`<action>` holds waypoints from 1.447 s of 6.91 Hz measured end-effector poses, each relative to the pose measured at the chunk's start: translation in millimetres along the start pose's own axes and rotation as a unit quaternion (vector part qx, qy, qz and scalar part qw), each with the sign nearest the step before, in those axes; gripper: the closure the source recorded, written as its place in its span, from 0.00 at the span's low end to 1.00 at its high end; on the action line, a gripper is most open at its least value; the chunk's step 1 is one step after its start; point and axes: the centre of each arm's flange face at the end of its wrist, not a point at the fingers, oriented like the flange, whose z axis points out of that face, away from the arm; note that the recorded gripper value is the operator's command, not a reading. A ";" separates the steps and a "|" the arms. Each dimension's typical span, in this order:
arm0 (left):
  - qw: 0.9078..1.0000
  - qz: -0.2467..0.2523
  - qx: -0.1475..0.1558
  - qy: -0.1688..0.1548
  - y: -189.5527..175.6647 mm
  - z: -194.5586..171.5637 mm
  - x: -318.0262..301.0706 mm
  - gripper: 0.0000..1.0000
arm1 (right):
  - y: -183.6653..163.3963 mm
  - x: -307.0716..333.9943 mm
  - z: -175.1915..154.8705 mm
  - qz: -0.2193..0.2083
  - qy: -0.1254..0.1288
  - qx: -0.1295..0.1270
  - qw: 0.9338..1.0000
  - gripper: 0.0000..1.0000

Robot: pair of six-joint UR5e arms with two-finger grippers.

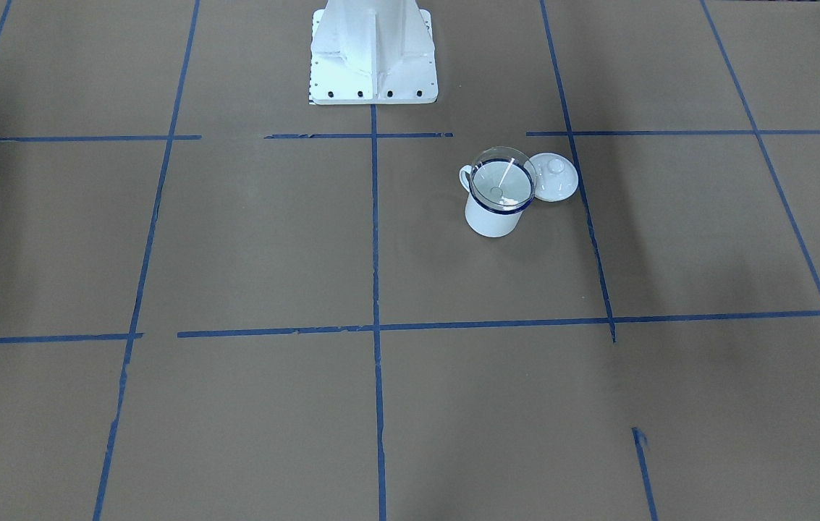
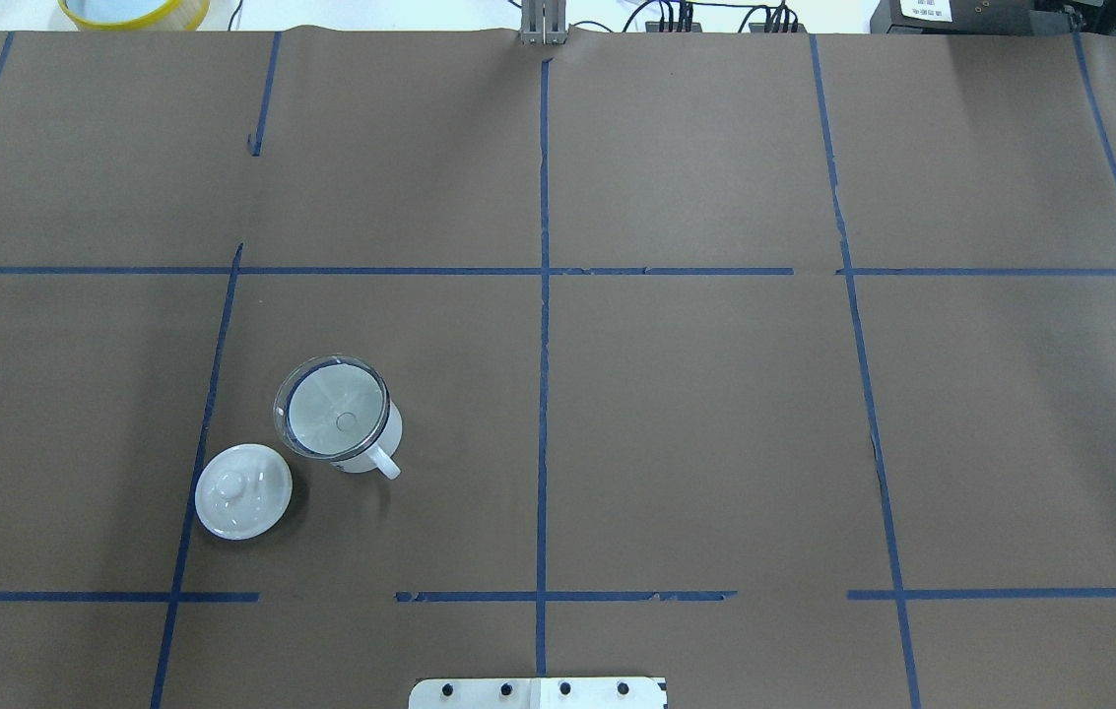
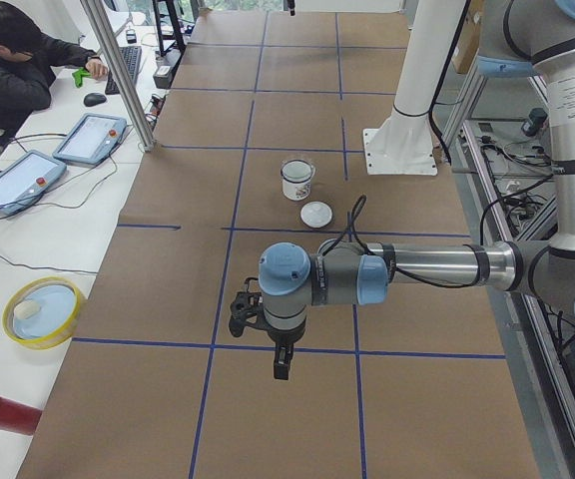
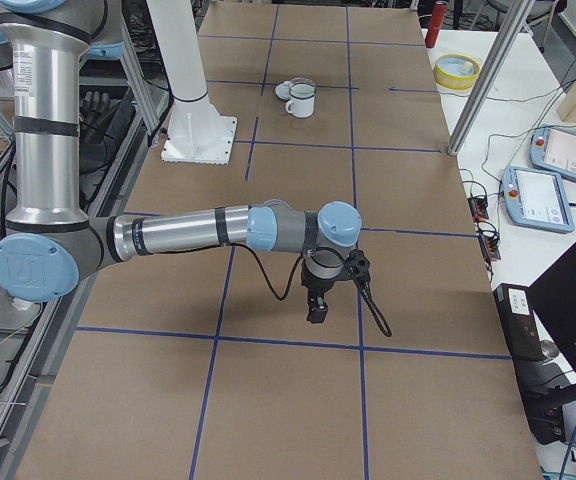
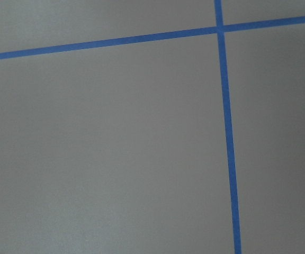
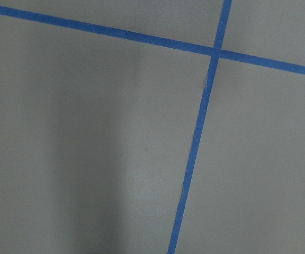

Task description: Place funnel on cup

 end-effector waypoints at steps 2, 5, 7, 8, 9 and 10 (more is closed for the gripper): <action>1.000 0.006 0.014 0.005 -4.3 -10.8 6.5 0.00 | -0.3 -0.3 -0.4 -0.001 0.000 0.001 1.000 0.00; 1.000 0.010 0.018 0.006 -3.7 -15.4 10.9 0.00 | -0.1 -0.2 -0.2 0.000 0.000 0.000 1.000 0.00; 1.000 0.014 0.022 0.005 -6.2 -17.8 13.0 0.00 | 0.0 0.1 0.1 0.000 0.000 0.000 1.000 0.00; 1.000 0.016 0.024 0.005 -7.3 -19.5 14.5 0.00 | 0.0 0.0 0.0 0.000 0.000 0.000 1.000 0.00; 1.000 0.017 0.026 0.005 -7.8 -21.5 16.2 0.00 | -0.1 -0.1 -0.1 0.000 0.000 0.000 1.000 0.00; 0.999 0.018 0.026 0.005 -8.1 -22.5 17.1 0.00 | 0.0 0.0 0.0 0.000 0.000 0.000 1.000 0.00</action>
